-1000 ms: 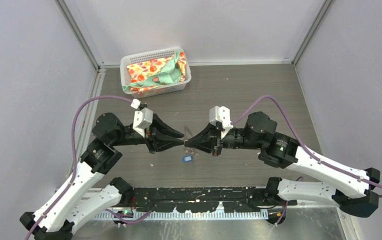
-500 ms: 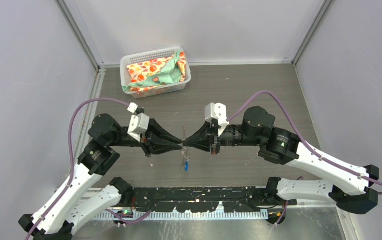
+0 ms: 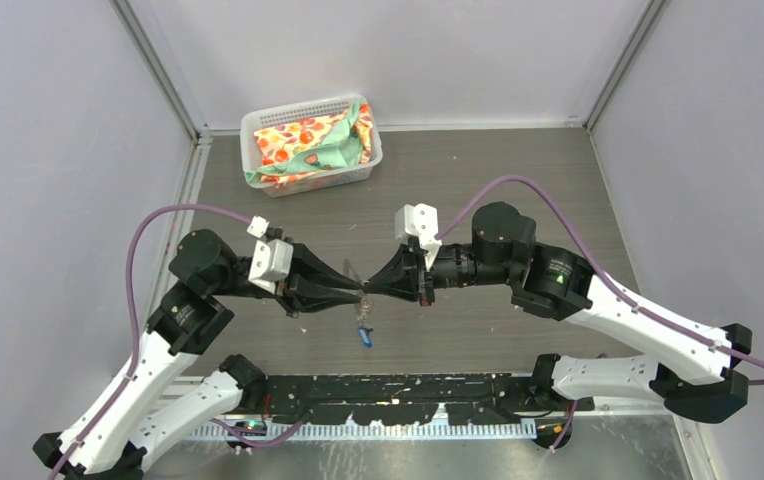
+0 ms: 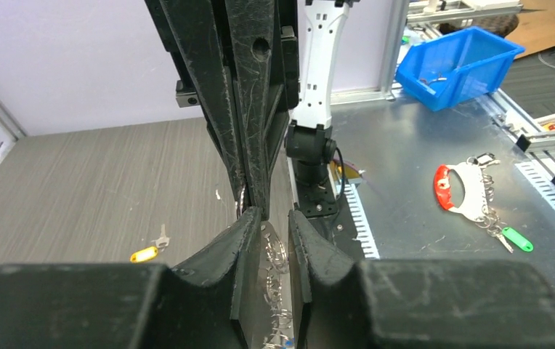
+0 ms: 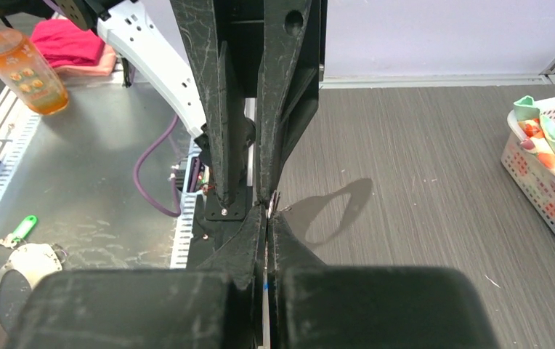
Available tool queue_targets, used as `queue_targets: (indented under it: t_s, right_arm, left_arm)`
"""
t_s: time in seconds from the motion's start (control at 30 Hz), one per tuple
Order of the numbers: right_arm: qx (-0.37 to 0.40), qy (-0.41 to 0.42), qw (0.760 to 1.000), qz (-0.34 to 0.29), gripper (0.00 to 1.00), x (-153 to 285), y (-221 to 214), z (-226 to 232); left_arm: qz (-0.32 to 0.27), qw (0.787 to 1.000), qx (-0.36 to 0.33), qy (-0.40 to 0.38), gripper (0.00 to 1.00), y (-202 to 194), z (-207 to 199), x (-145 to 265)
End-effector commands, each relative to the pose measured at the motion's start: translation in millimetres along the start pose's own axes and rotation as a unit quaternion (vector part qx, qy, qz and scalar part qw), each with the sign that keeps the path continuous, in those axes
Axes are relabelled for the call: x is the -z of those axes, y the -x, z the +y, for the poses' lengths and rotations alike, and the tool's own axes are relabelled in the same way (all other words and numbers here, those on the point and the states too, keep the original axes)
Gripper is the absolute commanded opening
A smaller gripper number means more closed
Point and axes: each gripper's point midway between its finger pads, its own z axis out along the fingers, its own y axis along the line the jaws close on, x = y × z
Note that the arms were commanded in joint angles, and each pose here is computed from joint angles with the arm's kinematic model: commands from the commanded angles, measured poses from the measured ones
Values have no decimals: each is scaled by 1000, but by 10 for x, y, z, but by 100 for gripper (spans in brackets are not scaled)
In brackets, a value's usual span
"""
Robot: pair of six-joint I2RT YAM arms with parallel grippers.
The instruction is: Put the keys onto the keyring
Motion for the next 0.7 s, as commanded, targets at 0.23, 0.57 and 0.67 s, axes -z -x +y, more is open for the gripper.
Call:
queue_targets:
  t_s: [0.23,0.57,0.67]
  right_arm:
    - [26,15,999,-14,1,96,161,80]
    - [30,23,999,-10,1,77,157,94]
    - [29,28,999,-2,1,36,120,89]
  left_arm:
    - [-9,996,-46,71,28,228,136,99]
    - [24,999,-34,19,40,-9,-6,85]
    - [35,999,-20,-10,38,-80,-68,63]
